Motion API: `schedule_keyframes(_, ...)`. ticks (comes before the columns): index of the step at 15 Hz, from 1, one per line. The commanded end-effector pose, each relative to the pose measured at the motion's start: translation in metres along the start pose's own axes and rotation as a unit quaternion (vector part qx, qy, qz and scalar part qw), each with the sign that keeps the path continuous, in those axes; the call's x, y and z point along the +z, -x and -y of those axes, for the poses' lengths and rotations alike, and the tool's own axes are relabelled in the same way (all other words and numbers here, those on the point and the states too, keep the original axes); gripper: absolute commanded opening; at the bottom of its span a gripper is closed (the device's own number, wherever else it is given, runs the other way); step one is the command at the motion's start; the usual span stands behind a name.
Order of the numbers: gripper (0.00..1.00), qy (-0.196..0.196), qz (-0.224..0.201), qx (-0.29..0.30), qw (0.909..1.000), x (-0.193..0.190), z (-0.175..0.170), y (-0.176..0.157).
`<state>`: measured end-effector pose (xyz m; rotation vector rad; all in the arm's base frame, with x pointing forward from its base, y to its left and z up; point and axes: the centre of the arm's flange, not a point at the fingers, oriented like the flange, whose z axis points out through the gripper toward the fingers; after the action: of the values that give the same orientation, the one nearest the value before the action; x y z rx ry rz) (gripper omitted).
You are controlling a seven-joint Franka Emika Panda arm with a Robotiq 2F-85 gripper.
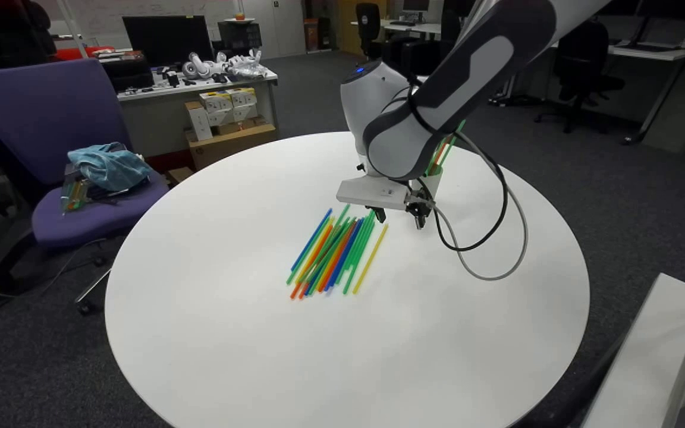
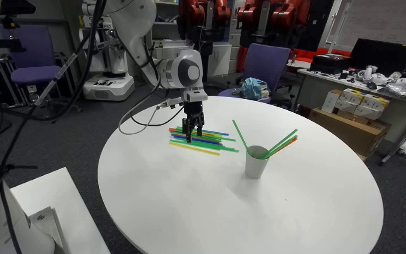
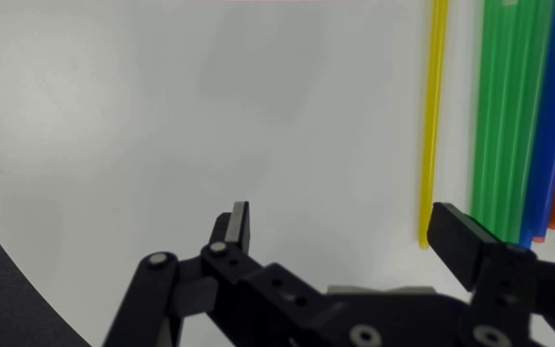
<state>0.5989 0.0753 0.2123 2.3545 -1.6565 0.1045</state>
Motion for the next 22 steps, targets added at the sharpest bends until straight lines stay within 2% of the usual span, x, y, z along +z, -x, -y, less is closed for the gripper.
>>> schedule_keyframes(1, 1.0, 0.021, -0.004, 0.018, 0.9996, 0.019, 0.009, -0.004)
schedule_keyframes(13, 1.0, 0.06, -0.014, 0.041, 0.9972, 0.075, 0.034, -0.027)
schedule_keyframes(17, 1.0, 0.062, -0.018, 0.046, 0.9968, 0.081, 0.039, -0.032)
schedule_keyframes(22, 1.0, 0.044, -0.016, 0.041, 0.9981, 0.068, 0.037, -0.031)
